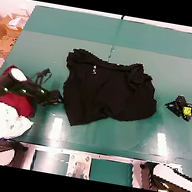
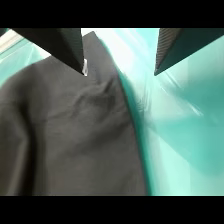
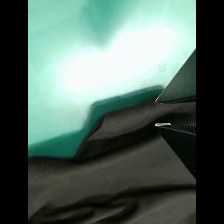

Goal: Fold the shirts.

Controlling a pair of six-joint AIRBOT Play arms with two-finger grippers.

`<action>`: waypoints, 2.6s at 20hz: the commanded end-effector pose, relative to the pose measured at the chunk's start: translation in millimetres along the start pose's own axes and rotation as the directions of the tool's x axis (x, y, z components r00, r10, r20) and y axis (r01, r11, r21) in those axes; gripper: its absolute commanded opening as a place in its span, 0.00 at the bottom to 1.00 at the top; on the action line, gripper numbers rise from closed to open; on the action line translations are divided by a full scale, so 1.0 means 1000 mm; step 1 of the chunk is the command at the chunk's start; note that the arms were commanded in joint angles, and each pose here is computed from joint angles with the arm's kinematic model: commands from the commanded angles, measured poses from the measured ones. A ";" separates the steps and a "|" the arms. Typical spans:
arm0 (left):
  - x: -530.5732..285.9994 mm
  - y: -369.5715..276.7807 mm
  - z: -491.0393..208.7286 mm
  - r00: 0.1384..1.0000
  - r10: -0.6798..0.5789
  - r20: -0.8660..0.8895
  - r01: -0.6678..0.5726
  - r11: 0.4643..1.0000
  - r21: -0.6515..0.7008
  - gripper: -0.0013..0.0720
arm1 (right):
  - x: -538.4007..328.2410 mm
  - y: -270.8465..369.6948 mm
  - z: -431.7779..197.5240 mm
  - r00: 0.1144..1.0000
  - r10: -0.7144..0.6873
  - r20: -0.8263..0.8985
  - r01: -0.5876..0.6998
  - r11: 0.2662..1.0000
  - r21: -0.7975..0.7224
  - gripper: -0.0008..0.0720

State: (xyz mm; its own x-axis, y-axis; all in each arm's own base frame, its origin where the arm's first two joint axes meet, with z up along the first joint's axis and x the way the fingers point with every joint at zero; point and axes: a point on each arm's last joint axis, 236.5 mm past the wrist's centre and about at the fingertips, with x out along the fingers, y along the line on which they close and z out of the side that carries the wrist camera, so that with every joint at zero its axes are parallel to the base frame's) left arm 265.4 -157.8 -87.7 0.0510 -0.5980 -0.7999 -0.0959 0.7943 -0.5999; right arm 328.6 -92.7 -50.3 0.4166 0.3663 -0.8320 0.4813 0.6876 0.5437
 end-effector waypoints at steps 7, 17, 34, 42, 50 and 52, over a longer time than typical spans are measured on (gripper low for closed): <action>0.022 0.000 0.012 0.999 0.017 0.034 -0.019 0.998 0.066 0.05 | 0.002 -0.002 -0.002 1.000 0.000 -0.003 0.000 1.000 0.010 0.43; -0.010 0.009 0.040 0.997 0.045 0.062 -0.051 0.993 0.103 0.05 | 0.076 -0.008 -0.041 0.988 0.030 -0.149 -0.018 0.996 0.083 0.40; -0.384 -0.267 0.075 0.626 -0.301 0.719 -0.271 0.781 0.562 0.05 | -0.278 0.306 0.020 0.658 0.658 0.367 -0.389 0.714 -0.582 0.03; -0.569 -0.344 -0.072 0.168 -0.515 0.840 -0.538 0.666 0.517 0.05 | -0.481 0.361 -0.085 0.226 0.735 0.640 -0.056 0.665 -0.745 0.03; -0.459 -0.268 0.052 0.442 -0.250 0.862 -0.450 0.769 0.454 0.05 | -0.376 0.280 0.014 0.482 0.517 0.708 -0.081 0.830 -0.551 0.03; -0.401 -0.233 0.104 0.553 -0.153 0.819 -0.406 0.809 0.426 0.05 | -0.297 0.259 0.044 0.613 0.488 0.621 -0.146 0.842 -0.519 0.03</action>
State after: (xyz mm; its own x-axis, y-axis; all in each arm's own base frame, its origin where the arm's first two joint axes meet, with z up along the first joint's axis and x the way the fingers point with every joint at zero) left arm 320.1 -93.4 445.7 0.9024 -0.3796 -0.2039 0.3642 0.9248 -0.1097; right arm 319.9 -41.2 421.3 0.9934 0.1119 -0.0235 -0.0874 0.8752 0.4758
